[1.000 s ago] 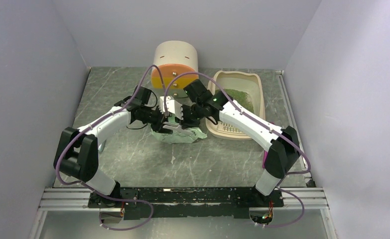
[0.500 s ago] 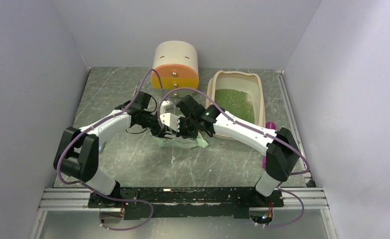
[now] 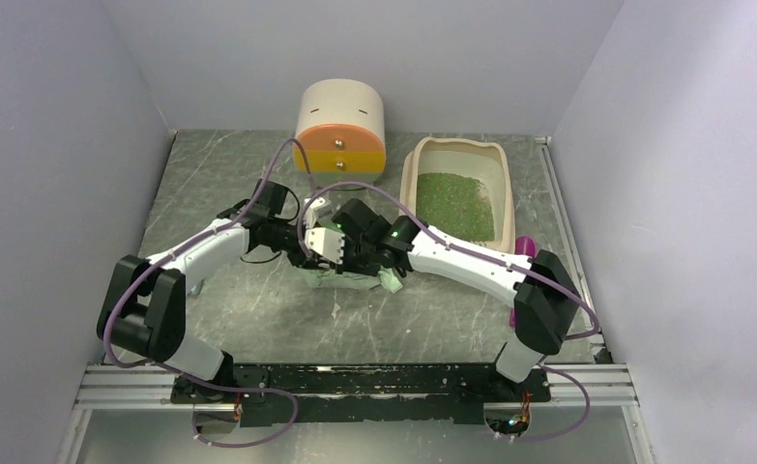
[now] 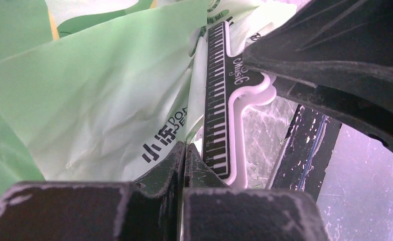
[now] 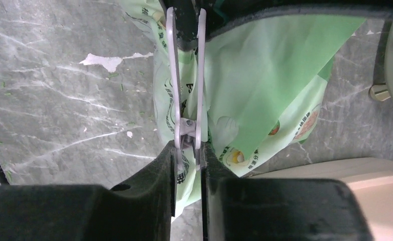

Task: Fill the litter box with clean litter
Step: Clamp the cat litter bag at the center of the board.

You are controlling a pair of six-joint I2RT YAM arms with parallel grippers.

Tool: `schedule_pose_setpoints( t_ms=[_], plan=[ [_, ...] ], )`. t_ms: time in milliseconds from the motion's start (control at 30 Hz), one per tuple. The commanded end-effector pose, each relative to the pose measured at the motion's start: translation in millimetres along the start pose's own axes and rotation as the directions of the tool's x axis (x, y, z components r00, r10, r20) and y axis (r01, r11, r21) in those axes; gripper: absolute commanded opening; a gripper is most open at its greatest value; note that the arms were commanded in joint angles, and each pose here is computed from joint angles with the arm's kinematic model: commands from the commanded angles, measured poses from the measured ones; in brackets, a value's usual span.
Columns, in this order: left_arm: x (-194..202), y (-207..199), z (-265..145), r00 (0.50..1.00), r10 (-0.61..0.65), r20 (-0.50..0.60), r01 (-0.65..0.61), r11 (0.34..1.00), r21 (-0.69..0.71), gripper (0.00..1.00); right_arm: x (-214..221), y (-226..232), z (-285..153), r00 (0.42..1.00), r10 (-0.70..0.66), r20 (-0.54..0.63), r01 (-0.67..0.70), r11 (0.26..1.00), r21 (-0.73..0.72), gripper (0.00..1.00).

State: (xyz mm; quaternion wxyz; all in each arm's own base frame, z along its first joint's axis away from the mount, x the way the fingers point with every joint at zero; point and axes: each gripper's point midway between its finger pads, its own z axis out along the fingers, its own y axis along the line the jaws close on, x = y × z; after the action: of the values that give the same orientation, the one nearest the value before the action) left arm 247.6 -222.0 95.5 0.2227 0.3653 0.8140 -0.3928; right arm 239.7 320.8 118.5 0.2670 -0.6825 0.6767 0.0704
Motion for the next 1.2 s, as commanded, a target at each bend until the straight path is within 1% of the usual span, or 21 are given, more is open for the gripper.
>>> schedule_pose_setpoints(
  t_ms=[0,67,133,200,267,367,400,433,467,500,567,600,633,733,833,900,933,1033,1067,1167],
  plan=[
    [-10.6,7.8,-14.6,0.998,0.040,0.048,-0.037,0.998,-0.059,0.05,67.9,14.9,14.4,0.972,0.051,-0.231,-0.055,0.998,-0.011,0.32],
    [-11.5,8.2,-15.9,0.998,0.040,0.054,-0.036,0.997,-0.071,0.05,55.4,15.9,10.8,0.984,0.050,-0.172,-0.055,0.998,-0.026,0.34],
    [-15.4,10.4,-19.5,0.997,0.036,0.069,-0.030,0.995,-0.098,0.05,46.9,13.1,8.6,0.989,0.064,-0.130,-0.066,0.998,-0.012,0.36],
    [-19.0,15.3,-25.8,0.996,0.013,0.090,0.000,0.990,-0.142,0.05,44.6,15.8,9.0,0.991,0.061,-0.115,-0.064,0.998,-0.027,0.37],
    [-20.3,15.5,-31.3,0.993,-0.002,0.118,0.020,0.988,-0.153,0.05,44.7,15.4,11.0,0.992,0.066,-0.107,-0.068,0.998,-0.019,0.38],
    [-17.1,15.7,-36.8,0.991,-0.024,0.133,0.048,0.983,-0.178,0.05,37.8,12.7,8.5,0.994,0.090,-0.069,-0.090,0.996,-0.007,0.40],
    [-16.0,16.1,-39.0,0.991,-0.029,0.134,0.054,0.980,-0.190,0.05,31.7,12.1,4.9,0.994,0.106,-0.035,-0.107,0.994,-0.016,0.43],
    [-14.8,16.8,-41.0,0.990,-0.036,0.133,0.062,0.977,-0.203,0.06,24.7,10.6,0.7,0.991,0.131,0.007,-0.131,0.991,-0.028,0.55],
    [-15.5,17.2,-43.9,0.990,-0.038,0.138,0.067,0.973,-0.219,0.08,16.4,8.5,-3.8,0.987,0.153,0.058,-0.150,0.988,-0.043,0.74],
    [-16.1,18.3,-47.0,0.989,-0.043,0.144,0.077,0.968,-0.239,0.11,6.4,4.1,-8.9,0.978,0.168,0.122,-0.164,0.985,-0.048,0.84],
    [-17.6,15.9,-49.5,0.985,-0.051,0.162,0.090,0.966,-0.243,0.16,-7.3,4.8,-14.3,0.962,0.175,0.208,-0.166,0.984,-0.059,0.87],
    [-16.7,15.8,-49.4,0.984,-0.060,0.166,0.100,0.964,-0.244,0.17,-11.4,5.2,-14.6,0.955,0.182,0.233,-0.172,0.983,-0.063,0.87],
    [-13.7,17.1,-48.8,0.984,-0.072,0.164,0.112,0.962,-0.251,0.17,-13.3,5.3,-13.4,0.950,0.191,0.245,-0.181,0.981,-0.066,0.87],
    [-6.0,21.3,-46.3,0.981,-0.109,0.162,0.150,0.953,-0.265,0.18,-11.0,10.2,-4.8,0.950,0.191,0.245,-0.175,0.981,-0.088,0.71],
    [-6.0,22.6,-47.3,0.969,-0.153,0.195,0.203,0.940,-0.274,0.22,-18.3,19.8,-7.1,0.938,0.188,0.290,-0.151,0.978,-0.145,0.70],
    [-7.7,22.5,-47.8,0.960,-0.177,0.219,0.234,0.933,-0.274,0.28,-24.8,21.7,-12.2,0.923,0.183,0.337,-0.140,0.979,-0.148,0.69],
    [-8.2,22.8,-47.2,0.954,-0.192,0.230,0.252,0.929,-0.269,0.31,-27.5,22.5,-14.2,0.917,0.177,0.359,-0.131,0.980,-0.149,0.64],
    [-9.4,25.0,-44.4,0.939,-0.234,0.253,0.299,0.918,-0.260,0.30,-29.5,19.3,-14.5,0.909,0.166,0.381,-0.127,0.984,-0.126,0.48],
    [-9.5,25.9,-43.9,0.933,-0.245,0.264,0.314,0.913,-0.262,0.30,-29.7,16.4,-14.5,0.909,0.166,0.382,-0.132,0.985,-0.113,0.45],
    [-8.7,27.4,-42.1,0.915,-0.284,0.285,0.358,0.898,-0.255,0.33,-32.9,11.4,-18.0,0.905,0.161,0.395,-0.135,0.987,-0.092,0.46]
  ],
)
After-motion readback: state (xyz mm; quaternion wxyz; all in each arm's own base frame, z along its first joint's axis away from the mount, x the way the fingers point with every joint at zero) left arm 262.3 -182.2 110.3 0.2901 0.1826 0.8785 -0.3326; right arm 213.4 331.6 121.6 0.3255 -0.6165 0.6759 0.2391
